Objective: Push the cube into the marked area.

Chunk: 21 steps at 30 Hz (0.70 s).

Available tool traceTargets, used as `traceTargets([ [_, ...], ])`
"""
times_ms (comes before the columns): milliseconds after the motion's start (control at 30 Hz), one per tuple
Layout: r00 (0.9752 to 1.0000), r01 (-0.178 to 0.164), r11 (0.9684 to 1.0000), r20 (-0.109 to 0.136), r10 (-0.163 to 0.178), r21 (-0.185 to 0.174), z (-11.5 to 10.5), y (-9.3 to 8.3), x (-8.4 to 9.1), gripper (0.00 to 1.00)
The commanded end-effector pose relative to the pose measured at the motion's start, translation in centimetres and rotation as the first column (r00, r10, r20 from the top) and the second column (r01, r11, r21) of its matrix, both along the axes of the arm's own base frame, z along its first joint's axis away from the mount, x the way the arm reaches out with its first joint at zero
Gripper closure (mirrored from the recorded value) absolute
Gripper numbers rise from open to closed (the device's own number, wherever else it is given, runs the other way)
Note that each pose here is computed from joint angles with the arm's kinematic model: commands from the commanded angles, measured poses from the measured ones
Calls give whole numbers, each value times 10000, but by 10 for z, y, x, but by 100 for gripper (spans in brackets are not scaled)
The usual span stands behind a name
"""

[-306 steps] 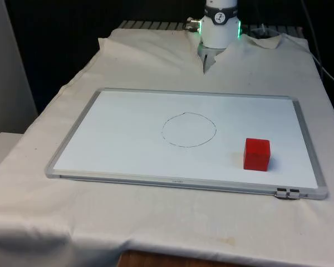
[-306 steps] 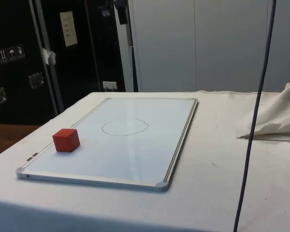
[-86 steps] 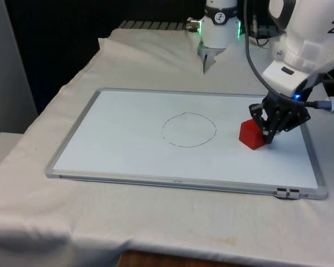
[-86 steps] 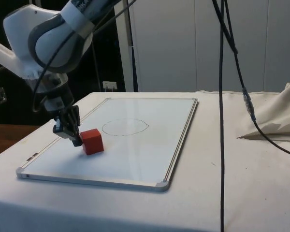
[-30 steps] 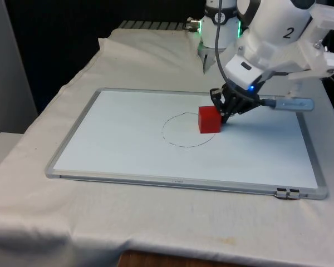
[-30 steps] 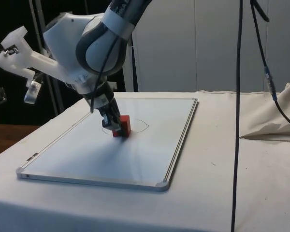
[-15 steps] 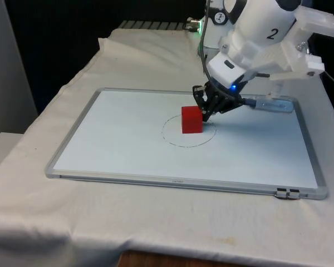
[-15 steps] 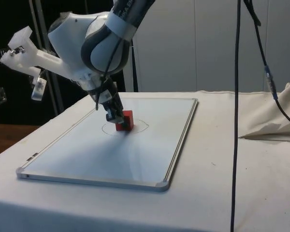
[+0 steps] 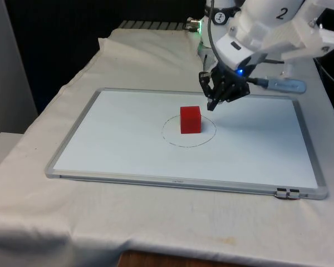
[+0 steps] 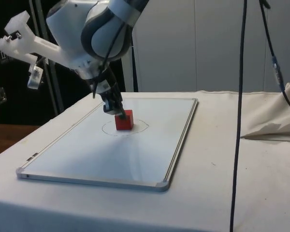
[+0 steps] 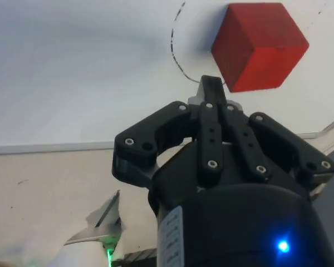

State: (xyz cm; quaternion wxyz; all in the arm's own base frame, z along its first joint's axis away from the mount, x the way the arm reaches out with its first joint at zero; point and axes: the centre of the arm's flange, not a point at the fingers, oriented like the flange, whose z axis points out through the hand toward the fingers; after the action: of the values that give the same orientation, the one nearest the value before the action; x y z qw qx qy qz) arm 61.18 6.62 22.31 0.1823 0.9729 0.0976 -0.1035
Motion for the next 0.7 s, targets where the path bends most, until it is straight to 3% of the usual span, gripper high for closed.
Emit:
traceTargets([
  [0,10000,23,10000,92,-23,54,3,3,-2,100],
  [33,10000,0,10000,0,0,0,0,0,0,100],
  [267,9990,228,9993,375,-238,284,16,15,-6,100],
  [333,9992,223,9996,325,-229,200,15,14,-4,100],
  [500,9972,391,9978,619,-424,533,23,23,-5,100],
  [567,9976,395,9983,551,-418,427,22,23,-4,100],
  [667,9960,485,9963,717,-536,704,25,26,-5,100],
])
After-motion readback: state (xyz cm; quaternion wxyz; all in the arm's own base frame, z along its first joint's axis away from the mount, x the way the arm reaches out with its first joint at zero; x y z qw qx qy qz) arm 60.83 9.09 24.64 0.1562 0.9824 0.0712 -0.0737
